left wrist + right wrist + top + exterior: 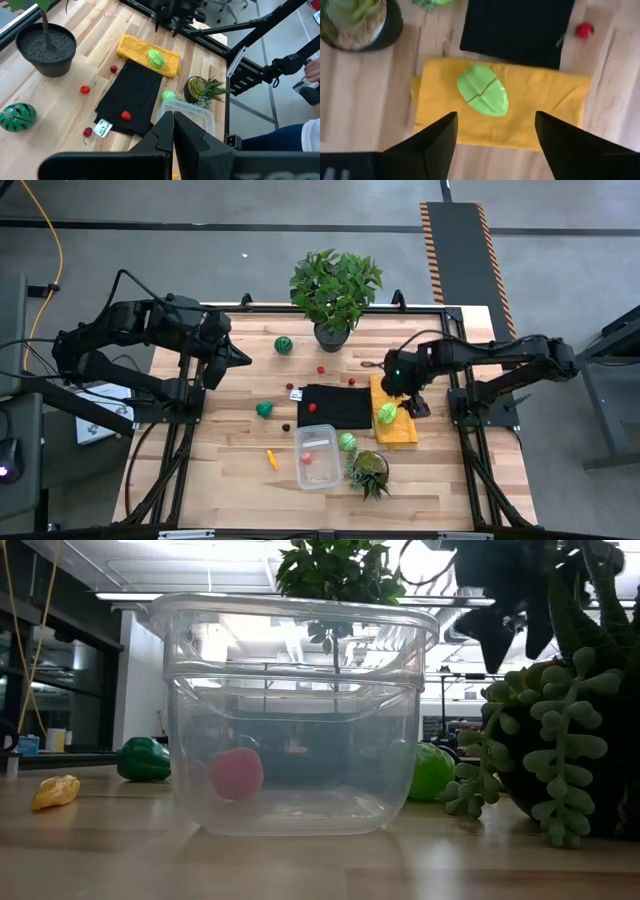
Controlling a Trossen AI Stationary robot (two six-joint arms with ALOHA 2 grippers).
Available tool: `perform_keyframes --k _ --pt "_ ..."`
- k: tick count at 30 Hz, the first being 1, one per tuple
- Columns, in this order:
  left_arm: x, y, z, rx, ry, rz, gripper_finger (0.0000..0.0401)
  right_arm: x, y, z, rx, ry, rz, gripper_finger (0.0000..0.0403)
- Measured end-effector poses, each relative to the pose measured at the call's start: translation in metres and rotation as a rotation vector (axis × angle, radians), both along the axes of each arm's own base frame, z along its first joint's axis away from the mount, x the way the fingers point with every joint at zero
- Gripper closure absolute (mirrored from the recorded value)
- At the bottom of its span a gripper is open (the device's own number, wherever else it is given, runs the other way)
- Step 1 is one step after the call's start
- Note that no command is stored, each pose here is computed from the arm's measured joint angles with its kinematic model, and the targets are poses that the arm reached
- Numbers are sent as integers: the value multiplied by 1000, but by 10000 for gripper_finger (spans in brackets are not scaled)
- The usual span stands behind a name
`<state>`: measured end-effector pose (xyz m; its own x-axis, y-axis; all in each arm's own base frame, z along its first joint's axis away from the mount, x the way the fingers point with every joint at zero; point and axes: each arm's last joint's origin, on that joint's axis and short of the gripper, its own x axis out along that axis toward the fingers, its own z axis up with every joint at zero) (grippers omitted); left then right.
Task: Pick and placing Produce into tupperware
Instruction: Put the starfruit into the bin
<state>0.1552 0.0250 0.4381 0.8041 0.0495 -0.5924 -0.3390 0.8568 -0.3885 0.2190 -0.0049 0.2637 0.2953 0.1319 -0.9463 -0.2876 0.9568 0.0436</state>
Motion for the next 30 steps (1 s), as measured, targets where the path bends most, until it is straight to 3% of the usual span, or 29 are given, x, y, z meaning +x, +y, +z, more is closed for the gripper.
perform_keyframes --k 3,6,14,22,30 --pt "0 0 0 0 0 0 400 3 11 -1 -83 -27 130 143" --pt "0 0 0 0 0 0 400 5 17 -4 -118 -32 176 143" --pt "-1 0 -1 -18 16 6 400 17 20 -25 -120 52 201 137" --pt "-3 -1 -4 -31 47 12 400 31 25 -54 -114 184 233 88" --pt "-3 -1 -4 -48 49 9 400 39 26 -61 -114 165 236 71"
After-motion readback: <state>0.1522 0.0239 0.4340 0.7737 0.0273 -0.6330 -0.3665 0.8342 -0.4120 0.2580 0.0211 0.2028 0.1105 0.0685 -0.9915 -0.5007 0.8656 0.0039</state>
